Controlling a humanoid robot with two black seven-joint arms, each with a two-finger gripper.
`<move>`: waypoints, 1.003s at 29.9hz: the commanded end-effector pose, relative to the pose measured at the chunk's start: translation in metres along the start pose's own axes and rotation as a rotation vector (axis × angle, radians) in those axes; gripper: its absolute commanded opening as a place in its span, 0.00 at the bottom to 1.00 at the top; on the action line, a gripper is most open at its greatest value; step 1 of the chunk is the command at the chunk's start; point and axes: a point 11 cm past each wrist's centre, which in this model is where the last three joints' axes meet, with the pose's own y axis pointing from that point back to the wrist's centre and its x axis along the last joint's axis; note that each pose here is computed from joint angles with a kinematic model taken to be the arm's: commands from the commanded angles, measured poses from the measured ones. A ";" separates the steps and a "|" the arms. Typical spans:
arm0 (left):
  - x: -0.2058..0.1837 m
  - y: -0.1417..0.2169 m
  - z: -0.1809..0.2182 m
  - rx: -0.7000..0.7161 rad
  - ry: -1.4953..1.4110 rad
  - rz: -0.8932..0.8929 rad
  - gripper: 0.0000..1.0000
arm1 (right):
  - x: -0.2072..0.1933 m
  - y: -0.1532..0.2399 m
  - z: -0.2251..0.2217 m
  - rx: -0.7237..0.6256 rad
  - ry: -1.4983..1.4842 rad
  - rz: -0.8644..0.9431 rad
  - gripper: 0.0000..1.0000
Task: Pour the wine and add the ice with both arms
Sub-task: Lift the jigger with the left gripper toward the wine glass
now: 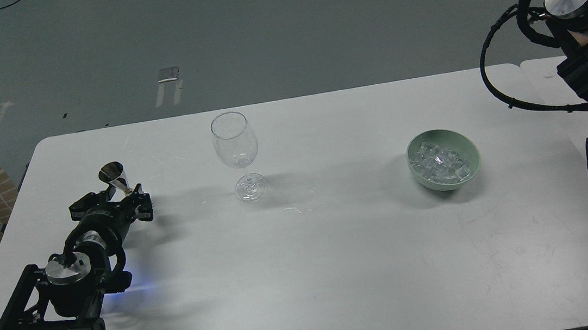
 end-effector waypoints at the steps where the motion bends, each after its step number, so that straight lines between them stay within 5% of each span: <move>1: 0.003 -0.008 0.004 -0.012 0.003 0.023 0.51 | -0.001 -0.001 -0.002 0.004 0.000 0.013 1.00; 13: -0.009 -0.018 0.003 -0.015 0.014 -0.010 0.47 | -0.002 -0.001 -0.002 0.003 0.006 0.007 1.00; 21: -0.005 -0.018 0.003 -0.017 0.018 -0.001 0.32 | 0.000 0.000 -0.001 -0.001 0.009 0.011 1.00; 30: -0.010 -0.020 0.004 -0.019 0.020 -0.032 0.28 | -0.002 -0.001 -0.001 0.001 0.009 0.008 1.00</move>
